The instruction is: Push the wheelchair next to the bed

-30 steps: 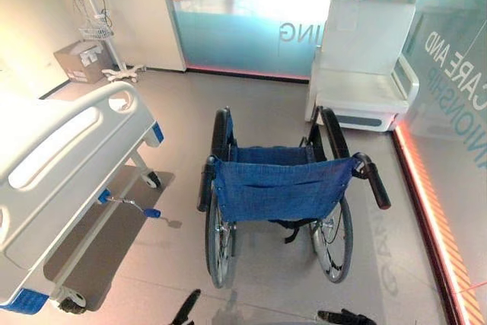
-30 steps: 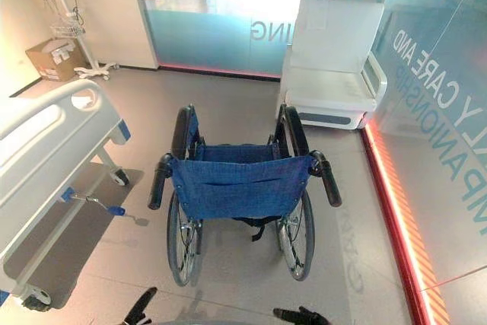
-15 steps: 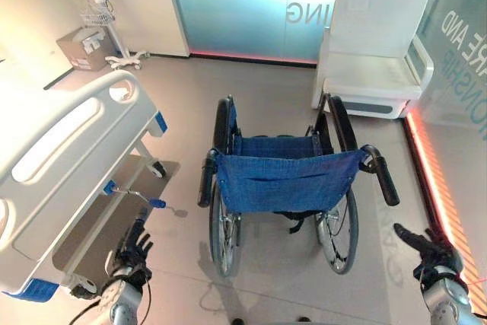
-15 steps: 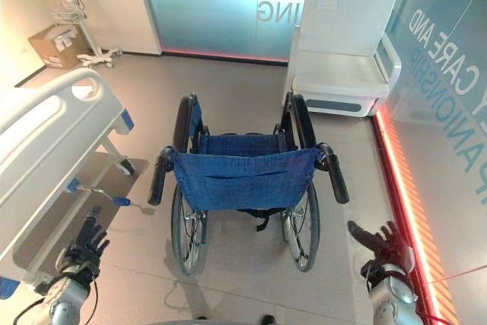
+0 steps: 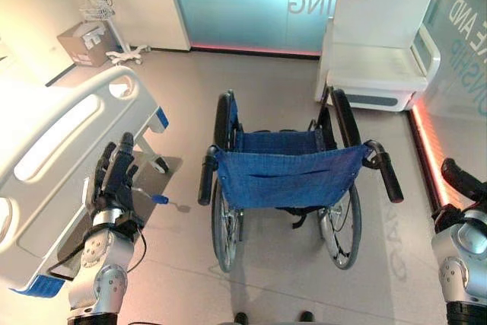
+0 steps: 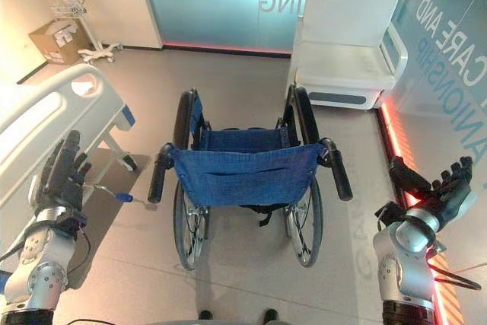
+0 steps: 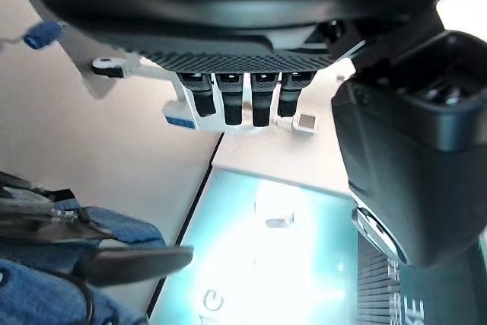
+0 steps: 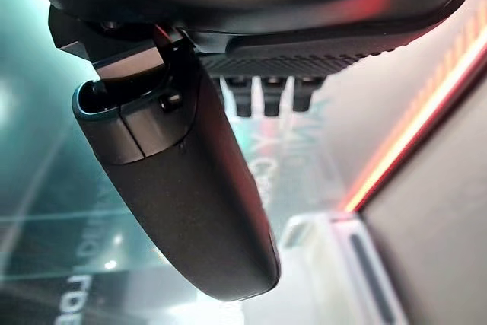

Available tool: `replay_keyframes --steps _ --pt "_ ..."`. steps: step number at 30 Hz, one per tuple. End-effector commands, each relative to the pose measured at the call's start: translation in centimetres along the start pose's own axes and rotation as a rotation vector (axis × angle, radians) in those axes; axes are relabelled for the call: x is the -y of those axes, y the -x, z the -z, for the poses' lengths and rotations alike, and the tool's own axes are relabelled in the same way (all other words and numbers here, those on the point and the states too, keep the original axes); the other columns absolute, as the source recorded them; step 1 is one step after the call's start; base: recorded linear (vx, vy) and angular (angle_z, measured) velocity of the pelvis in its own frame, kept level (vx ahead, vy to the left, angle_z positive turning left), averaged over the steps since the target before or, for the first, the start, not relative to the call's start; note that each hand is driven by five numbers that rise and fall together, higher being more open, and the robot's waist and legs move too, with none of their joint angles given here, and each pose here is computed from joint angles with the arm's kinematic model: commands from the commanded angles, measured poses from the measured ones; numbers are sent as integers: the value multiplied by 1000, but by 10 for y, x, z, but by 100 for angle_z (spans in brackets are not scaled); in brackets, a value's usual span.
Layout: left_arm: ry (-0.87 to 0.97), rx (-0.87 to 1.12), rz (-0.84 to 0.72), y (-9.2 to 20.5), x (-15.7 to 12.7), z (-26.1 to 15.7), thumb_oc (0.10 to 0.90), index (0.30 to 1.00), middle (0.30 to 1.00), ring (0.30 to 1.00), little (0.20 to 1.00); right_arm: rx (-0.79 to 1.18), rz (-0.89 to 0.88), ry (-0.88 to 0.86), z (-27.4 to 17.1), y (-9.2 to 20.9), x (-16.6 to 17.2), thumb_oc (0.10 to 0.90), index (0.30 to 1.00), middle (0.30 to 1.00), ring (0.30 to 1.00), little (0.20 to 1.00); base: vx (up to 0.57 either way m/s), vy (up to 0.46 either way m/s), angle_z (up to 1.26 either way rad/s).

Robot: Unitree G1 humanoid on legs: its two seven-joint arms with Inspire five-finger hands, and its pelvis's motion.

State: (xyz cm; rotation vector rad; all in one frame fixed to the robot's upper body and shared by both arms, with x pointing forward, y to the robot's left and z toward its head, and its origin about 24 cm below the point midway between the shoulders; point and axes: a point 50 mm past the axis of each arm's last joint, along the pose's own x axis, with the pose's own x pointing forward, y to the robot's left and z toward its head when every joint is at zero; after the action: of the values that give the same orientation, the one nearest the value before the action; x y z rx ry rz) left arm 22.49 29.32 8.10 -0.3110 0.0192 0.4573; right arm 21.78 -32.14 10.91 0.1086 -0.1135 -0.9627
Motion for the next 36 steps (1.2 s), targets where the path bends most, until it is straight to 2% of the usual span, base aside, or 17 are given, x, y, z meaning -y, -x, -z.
replay_keyframes --steps 1,3,6,10,17,24,29,33,36 --pt "74 168 284 -6 41 -58 800 900 900 900 900 362 -197 -59 -80 -1 -31 800 900 900 900 900 0 0 0" --pt "116 143 409 1 56 -57 800 900 900 900 900 361 -314 -93 -83 6 -42 800 900 900 900 900 0 0 0" --pt "121 101 482 6 64 -53 800 900 900 900 900 334 -411 -135 -83 13 -48 800 900 900 900 900 0 0 0" --pt "-82 51 480 9 54 -51 800 900 900 900 900 260 -553 -191 -82 23 -50 800 900 900 900 900 -5 -4 -3" --pt "-259 19 427 10 29 -62 800 900 900 900 900 228 -639 -199 -87 29 -44 800 900 900 900 900 -5 -1 0" --pt "-341 -27 499 16 26 -66 800 900 900 900 900 241 -665 -93 -90 31 -41 800 900 900 900 900 0 0 0" --pt "-493 -25 485 14 21 -74 800 900 900 900 900 247 -648 -36 -95 28 -39 800 900 900 900 900 0 0 0" --pt "-434 -39 556 18 25 -77 800 900 900 900 900 231 -679 -20 -94 30 -41 800 900 900 900 900 0 0 0" --pt "-315 -82 645 23 36 -72 800 900 900 900 900 223 -700 2 -90 33 -45 800 900 900 900 900 0 0 0"
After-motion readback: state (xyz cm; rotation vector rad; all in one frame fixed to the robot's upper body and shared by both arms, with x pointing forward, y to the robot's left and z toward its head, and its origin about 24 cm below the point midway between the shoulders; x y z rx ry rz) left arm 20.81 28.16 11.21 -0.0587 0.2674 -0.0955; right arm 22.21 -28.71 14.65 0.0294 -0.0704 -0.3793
